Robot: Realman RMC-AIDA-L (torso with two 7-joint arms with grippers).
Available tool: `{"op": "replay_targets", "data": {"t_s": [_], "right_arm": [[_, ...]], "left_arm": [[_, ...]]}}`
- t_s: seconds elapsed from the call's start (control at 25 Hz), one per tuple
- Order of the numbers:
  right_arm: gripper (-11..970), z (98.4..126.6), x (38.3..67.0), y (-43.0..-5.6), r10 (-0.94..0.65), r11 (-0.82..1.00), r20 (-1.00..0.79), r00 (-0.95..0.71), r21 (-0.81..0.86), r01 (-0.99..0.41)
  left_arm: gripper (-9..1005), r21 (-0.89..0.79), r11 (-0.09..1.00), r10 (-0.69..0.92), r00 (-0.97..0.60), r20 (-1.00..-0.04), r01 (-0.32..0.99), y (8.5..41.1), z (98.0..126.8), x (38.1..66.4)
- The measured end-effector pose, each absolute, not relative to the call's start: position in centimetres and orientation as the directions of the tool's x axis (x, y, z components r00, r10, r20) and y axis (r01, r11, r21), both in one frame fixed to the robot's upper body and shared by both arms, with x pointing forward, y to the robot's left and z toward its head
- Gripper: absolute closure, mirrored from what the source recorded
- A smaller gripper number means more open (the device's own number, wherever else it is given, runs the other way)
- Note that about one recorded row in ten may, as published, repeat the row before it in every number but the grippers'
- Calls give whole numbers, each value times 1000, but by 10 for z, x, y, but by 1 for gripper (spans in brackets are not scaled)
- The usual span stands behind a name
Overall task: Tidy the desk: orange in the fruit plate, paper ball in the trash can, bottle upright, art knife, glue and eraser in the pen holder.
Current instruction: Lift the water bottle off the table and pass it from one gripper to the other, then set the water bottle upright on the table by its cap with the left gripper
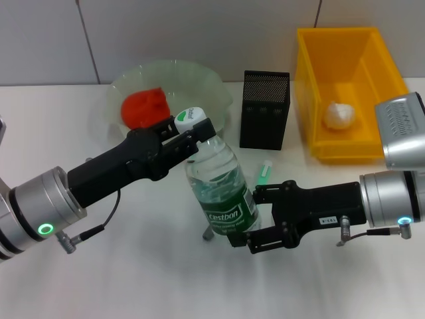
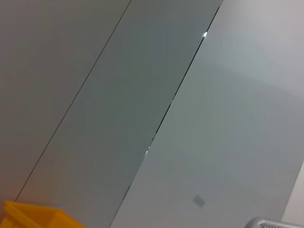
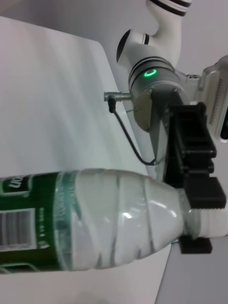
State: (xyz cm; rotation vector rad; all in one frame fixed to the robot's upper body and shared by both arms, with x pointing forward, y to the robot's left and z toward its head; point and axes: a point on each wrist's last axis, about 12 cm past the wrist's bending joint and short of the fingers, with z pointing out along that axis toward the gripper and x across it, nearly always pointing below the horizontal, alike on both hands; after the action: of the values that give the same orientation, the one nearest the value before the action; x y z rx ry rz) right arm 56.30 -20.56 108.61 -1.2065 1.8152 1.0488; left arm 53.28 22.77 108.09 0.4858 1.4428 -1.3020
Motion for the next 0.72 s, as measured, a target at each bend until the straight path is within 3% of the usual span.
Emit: {"op": "replay_targets", "data": {"t_s": [0.72], "right_arm": [[174, 1077, 556, -216, -373, 272, -862, -344, 253, -928]], "left_arm": [[551, -403, 342, -348, -284, -893, 849, 236, 1089, 539]]}}
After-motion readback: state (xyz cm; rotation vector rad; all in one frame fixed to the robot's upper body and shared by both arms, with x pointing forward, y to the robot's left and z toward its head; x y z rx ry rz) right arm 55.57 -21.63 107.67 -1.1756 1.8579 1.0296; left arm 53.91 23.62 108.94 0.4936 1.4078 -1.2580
